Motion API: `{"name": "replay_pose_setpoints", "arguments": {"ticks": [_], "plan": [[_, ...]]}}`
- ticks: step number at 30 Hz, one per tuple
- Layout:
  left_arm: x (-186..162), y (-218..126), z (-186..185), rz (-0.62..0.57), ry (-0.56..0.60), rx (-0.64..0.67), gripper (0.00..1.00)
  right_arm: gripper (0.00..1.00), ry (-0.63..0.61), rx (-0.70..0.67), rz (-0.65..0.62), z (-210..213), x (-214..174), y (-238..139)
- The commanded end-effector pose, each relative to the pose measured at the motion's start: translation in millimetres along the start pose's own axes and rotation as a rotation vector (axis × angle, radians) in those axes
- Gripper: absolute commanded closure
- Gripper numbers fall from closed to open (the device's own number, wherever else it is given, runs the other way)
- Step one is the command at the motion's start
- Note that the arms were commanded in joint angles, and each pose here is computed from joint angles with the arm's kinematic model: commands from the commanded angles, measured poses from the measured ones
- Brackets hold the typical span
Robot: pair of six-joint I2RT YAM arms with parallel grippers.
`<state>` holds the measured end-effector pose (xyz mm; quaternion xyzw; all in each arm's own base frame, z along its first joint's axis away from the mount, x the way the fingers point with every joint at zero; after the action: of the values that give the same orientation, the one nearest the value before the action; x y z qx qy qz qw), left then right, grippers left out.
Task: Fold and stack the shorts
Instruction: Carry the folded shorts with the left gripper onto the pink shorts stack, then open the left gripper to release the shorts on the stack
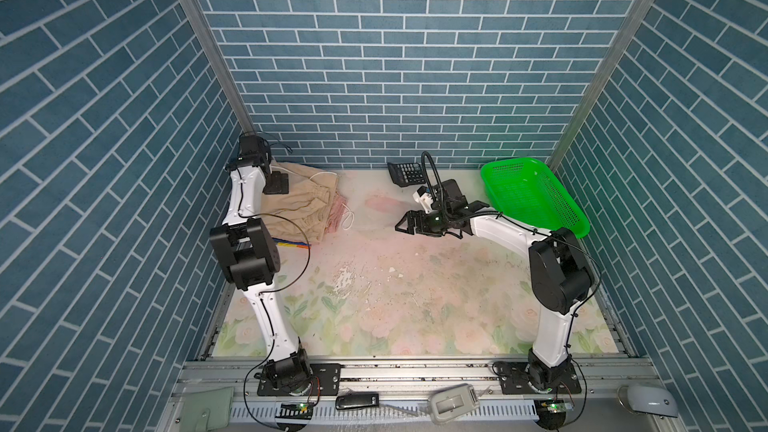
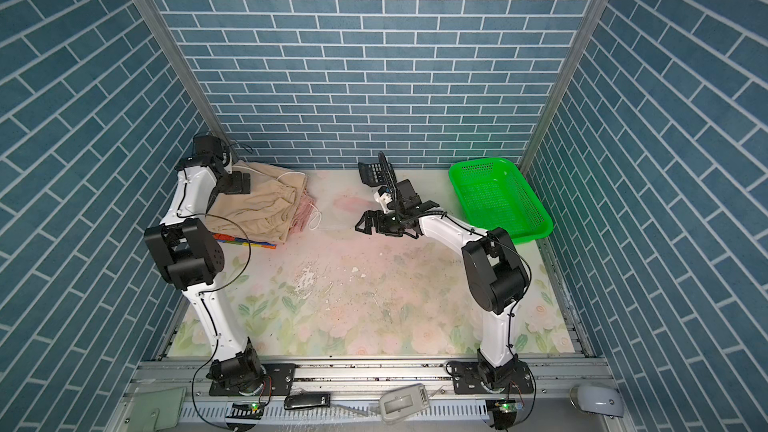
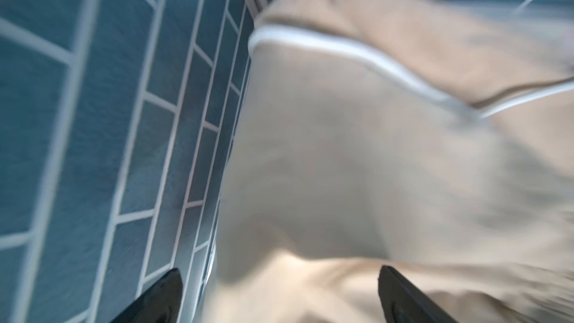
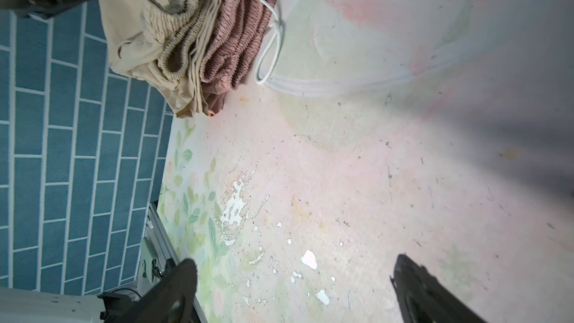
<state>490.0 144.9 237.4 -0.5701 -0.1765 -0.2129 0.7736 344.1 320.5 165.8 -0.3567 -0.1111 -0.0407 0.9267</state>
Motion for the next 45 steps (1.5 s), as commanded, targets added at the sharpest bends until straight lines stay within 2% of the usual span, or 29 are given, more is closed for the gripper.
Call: {"name": "replay_pose_setpoints", "arguments": {"ticks": [1, 4, 7, 10, 12, 17, 22, 26, 29, 32, 35, 40, 45], "plan": [[34.3, -74.8, -10.2, -0.202, -0.032, -0.039, 0.00, 0.01, -0.091, -0.058, -0.059, 15.1, 2.5, -33.2], [45.3, -102.3, -24.7, -0.311, -0.012, -0.078, 0.01, 0.01, -0.097, -0.079, -0.085, 17.1, 4.0, -48.1], [46.5, -93.2, -37.3, -0.387, -0.051, -0.174, 0.00, 0.01, -0.091, -0.083, -0.099, 18.4, 4.9, -55.5], [50.8, -63.0, -60.5, -0.413, -0.068, -0.339, 0.00, 0.01, -0.076, -0.078, -0.097, 16.4, 3.0, -54.0], [50.1, -35.2, -65.7, -0.388, -0.091, -0.380, 0.00, 0.01, -0.061, -0.071, -0.091, 14.0, 1.0, -51.1], [45.1, 26.1, -50.8, -0.342, -0.192, -0.407, 0.00, 0.01, -0.032, -0.079, -0.078, 1.1, -7.4, -44.2], [36.1, 58.8, -28.5, -0.313, -0.257, -0.395, 0.00, 0.01, -0.013, -0.092, -0.038, -11.6, -13.9, -32.3], [35.0, 52.5, -22.4, -0.315, -0.240, -0.384, 0.00, 0.01, -0.010, -0.098, -0.020, -15.6, -15.9, -29.2], [37.5, 27.9, -17.0, -0.347, -0.238, -0.386, 0.00, 0.01, -0.019, -0.105, -0.037, -13.2, -13.3, -37.4], [32.7, -0.7, -11.7, -0.385, -0.254, -0.379, 0.00, 0.01, -0.036, -0.138, -0.074, -9.5, -6.5, -56.5], [14.8, -14.1, -7.5, -0.390, -0.290, -0.362, 0.00, 0.01, -0.043, -0.203, -0.136, -12.9, 4.7, -83.1], [-30.0, 1.0, 6.0, -0.346, -0.379, -0.298, 0.00, 0.01, 0.019, -0.239, -0.219, -30.7, 13.0, -125.0], [-57.8, 27.5, 10.4, -0.290, -0.423, -0.272, 0.00, 0.01, 0.053, -0.280, -0.262, -48.8, 7.0, -147.2]]}}
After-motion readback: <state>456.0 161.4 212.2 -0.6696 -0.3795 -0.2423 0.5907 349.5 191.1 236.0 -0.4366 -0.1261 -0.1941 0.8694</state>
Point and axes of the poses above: each gripper's point midway between its finger pads, its own y axis out along the fingers, its own z axis along the line the jaws close on, x = y × z, the point moved 5 cm from there along -y, back along the fingers, and after that the axes turned 14 degrees about y, right-handed, at the moved point
